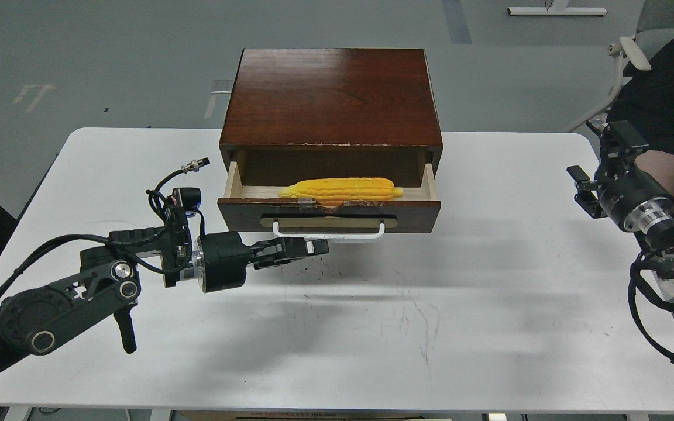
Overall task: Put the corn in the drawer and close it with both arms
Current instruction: 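Push the drawer front with the left gripper into the box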
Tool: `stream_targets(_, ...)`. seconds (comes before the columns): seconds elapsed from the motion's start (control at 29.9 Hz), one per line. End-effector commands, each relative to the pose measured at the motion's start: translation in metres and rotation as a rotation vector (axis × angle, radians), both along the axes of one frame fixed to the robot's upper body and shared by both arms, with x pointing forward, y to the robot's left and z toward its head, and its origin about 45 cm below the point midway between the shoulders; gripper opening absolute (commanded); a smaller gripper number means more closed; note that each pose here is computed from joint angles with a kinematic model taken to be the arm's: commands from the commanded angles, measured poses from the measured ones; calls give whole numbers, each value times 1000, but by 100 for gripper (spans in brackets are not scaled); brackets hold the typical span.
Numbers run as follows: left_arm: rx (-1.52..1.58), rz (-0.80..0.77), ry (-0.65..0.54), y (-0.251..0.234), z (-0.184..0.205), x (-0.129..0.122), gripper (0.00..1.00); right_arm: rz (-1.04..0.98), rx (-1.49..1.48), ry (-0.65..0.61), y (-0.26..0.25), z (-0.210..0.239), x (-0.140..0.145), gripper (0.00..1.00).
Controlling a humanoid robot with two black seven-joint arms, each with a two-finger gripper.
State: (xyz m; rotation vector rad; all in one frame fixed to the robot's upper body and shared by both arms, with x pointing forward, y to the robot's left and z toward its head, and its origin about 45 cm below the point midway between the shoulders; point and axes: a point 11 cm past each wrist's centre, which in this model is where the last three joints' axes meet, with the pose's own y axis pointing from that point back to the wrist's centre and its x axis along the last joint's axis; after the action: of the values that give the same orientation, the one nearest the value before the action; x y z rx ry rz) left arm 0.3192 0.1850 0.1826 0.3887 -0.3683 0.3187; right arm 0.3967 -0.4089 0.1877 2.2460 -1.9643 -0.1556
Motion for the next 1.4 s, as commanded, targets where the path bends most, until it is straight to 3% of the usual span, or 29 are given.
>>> stream_targets(0.0,-3,16,-7,3,2,4,0,-1,0,5,-1,-2,-2,100)
stream_targets(0.5,-7,111,-55,20,16,37,0,-7,0,19,-2,-8,-6,100)
stream_targets(1.37,-9,62,-17,17,11,29,0,-12,-1,28,-4,-12,-9,100)
